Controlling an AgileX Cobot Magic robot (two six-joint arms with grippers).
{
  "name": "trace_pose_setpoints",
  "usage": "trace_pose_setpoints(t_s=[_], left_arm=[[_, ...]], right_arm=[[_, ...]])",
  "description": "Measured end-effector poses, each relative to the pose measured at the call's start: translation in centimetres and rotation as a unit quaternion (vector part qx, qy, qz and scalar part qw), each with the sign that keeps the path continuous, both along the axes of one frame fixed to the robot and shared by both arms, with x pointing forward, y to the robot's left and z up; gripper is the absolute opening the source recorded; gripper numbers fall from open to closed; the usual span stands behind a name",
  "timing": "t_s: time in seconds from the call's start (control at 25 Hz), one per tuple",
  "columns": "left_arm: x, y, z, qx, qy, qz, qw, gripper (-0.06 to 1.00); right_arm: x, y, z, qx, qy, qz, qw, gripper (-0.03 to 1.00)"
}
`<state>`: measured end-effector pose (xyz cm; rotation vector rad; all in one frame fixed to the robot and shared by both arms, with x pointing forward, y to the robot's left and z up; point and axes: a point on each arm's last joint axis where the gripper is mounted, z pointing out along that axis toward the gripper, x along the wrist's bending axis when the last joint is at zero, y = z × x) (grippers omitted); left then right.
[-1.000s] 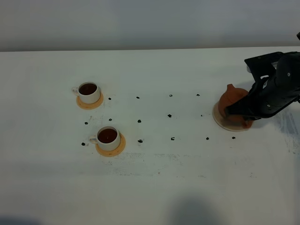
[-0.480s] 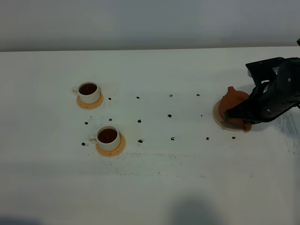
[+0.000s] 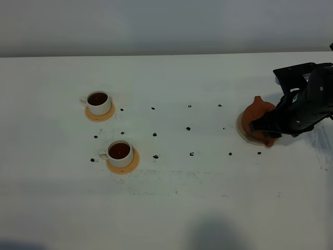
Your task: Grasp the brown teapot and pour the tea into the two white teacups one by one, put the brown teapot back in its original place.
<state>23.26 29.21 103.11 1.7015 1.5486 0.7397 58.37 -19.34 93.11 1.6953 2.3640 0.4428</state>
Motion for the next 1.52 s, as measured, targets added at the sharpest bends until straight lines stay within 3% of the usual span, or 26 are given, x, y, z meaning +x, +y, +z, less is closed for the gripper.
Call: trace_pose_setpoints(t_s=[0.08, 0.28, 0.56, 0.8, 1.28, 1.52], left_arm=[[0.0, 0.0, 0.0, 0.000, 0.000, 0.000, 1.000, 0.60], [0.0, 0.0, 0.0, 0.000, 0.000, 0.000, 1.000, 0.60], [0.0, 0.0, 0.0, 0.000, 0.000, 0.000, 1.000, 0.60], [0.0, 0.0, 0.0, 0.000, 0.000, 0.000, 1.000, 0.60], [0.0, 0.0, 0.0, 0.000, 0.000, 0.000, 1.000, 0.60], [0.0, 0.0, 0.0, 0.000, 0.000, 0.000, 1.000, 0.60]], right_arm=[[-0.1, 0.0, 0.4, 0.001, -0.004, 0.000, 1.000, 0.54], [-0.8, -0.3, 3.3, 0.006, -0.027, 0.002, 1.000, 0.56], [-3.6, -1.0, 9.4, 0.021, -0.059, -0.002, 0.998, 0.50], [-8.7, -2.5, 14.7, 0.031, -0.080, -0.009, 0.996, 0.42], [-22.9, -6.6, 15.3, 0.051, -0.092, -0.021, 0.994, 0.28], [-28.0, -8.1, 14.3, 0.066, -0.165, -0.003, 0.984, 0.21]])
